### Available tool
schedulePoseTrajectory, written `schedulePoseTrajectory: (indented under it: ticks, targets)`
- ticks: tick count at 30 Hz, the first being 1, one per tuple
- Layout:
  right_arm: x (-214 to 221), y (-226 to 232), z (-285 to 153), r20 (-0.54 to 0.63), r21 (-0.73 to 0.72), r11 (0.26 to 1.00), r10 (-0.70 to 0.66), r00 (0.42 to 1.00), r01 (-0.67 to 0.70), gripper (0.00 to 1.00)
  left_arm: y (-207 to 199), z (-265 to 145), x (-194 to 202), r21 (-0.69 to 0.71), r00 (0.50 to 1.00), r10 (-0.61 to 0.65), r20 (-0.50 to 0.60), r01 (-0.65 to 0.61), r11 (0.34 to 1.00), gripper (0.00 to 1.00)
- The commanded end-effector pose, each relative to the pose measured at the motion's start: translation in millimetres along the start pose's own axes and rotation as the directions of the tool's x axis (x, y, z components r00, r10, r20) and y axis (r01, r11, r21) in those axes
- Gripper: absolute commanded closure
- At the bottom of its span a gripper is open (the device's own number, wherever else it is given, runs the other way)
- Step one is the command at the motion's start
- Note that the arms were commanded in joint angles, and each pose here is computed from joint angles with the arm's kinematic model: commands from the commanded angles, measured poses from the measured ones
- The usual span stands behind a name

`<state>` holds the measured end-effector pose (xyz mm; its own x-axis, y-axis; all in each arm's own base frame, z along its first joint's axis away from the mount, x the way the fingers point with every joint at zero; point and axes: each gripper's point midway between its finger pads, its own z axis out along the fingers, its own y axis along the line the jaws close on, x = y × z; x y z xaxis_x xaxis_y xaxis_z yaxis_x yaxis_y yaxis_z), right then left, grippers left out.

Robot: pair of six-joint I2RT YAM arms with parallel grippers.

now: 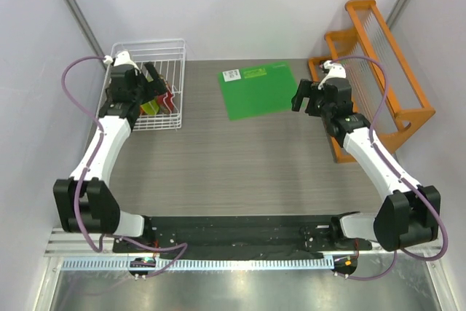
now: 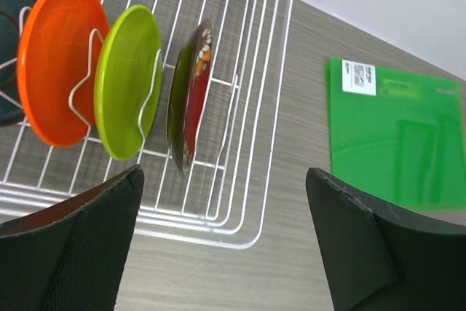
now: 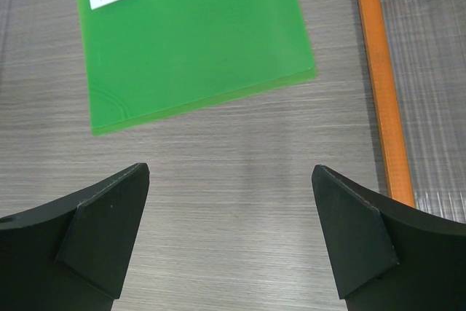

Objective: Unload the plates from the dish rack

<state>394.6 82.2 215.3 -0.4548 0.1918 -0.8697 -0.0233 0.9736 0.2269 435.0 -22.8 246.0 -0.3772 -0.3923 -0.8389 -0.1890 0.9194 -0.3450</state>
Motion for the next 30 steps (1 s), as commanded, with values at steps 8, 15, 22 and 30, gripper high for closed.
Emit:
schedulePoseTrajectory:
  ticks: [8,15,22,30]
  targets:
    - [-14,-4,8,0.025,0.024,0.998,-0.05,0.998,0.05,0.0,-10,76,-23,0.0,0.996,-0.043,0.083,0.043,0.999,0.23]
    - [-12,-8,11,0.017,0.038,0.998,-0.052,0.999,0.051,0.0,9,103,-3,-0.078,0.998,-0.023,0.057,0.028,0.997,0.3]
    - [-7,-9,18,-0.005,0.044,0.998,-0.049,0.999,0.049,0.01,30,105,15,-0.197,0.998,0.046,0.043,-0.037,0.98,0.41]
    - [-6,-12,19,-0.014,0.052,0.998,-0.046,0.999,0.047,0.01,35,114,39,-0.236,0.996,0.086,-0.006,-0.085,0.968,0.45]
